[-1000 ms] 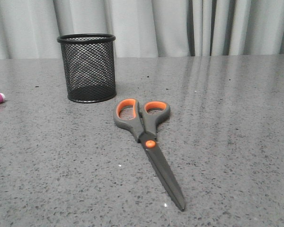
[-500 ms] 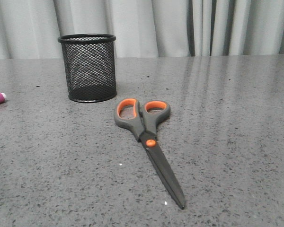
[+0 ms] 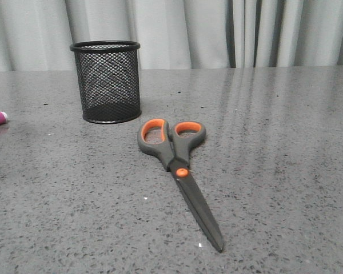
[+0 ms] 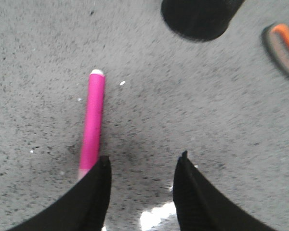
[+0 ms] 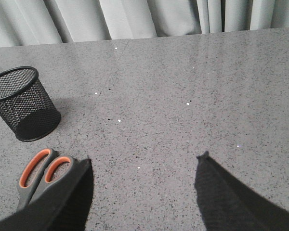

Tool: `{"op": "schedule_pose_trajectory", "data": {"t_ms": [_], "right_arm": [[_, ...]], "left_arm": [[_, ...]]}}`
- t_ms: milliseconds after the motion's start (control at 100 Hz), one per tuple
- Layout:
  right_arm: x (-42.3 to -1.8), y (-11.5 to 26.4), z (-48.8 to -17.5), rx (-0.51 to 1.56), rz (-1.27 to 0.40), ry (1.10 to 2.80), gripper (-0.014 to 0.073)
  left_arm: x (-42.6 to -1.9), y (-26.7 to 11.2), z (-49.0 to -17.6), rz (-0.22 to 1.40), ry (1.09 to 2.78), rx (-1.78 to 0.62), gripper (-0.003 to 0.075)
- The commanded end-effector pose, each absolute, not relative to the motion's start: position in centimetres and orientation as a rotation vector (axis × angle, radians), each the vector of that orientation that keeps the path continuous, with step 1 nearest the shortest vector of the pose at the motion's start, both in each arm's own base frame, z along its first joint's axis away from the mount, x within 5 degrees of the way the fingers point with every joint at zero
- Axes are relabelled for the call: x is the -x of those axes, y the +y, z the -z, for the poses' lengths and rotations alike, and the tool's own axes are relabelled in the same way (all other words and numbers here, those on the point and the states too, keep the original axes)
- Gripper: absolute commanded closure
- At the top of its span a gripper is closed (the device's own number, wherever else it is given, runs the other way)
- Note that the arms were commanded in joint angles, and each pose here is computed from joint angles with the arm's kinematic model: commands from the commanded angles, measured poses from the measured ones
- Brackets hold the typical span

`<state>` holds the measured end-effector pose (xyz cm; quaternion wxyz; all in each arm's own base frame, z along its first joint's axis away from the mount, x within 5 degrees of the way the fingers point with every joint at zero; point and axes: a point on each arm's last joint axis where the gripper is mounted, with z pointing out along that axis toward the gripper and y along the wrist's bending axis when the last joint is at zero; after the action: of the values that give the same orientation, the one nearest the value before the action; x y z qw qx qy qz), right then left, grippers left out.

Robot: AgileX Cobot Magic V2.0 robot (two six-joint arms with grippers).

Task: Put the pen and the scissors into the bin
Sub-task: 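Close the left gripper on the pink highlighter and lift it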

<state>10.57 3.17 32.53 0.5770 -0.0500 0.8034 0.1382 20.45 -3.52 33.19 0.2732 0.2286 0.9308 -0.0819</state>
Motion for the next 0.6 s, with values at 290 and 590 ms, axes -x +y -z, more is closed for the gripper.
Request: {"op": "schedule_pose_trajectory", "data": {"t_ms": [290, 590], "right_arm": [[-10.8, 3.1, -34.1, 0.119, -0.306, 1.801, 0.0181], [-10.8, 3.1, -33.7, 0.123, -0.302, 1.841, 0.0181]], "left_arm": [[-27.0, -5.6, -31.0, 0.105, 2.659, -0.77, 0.0435], [-29.1, -5.5, -28.1, 0.042, 2.735, -0.803, 0.0435]]}}
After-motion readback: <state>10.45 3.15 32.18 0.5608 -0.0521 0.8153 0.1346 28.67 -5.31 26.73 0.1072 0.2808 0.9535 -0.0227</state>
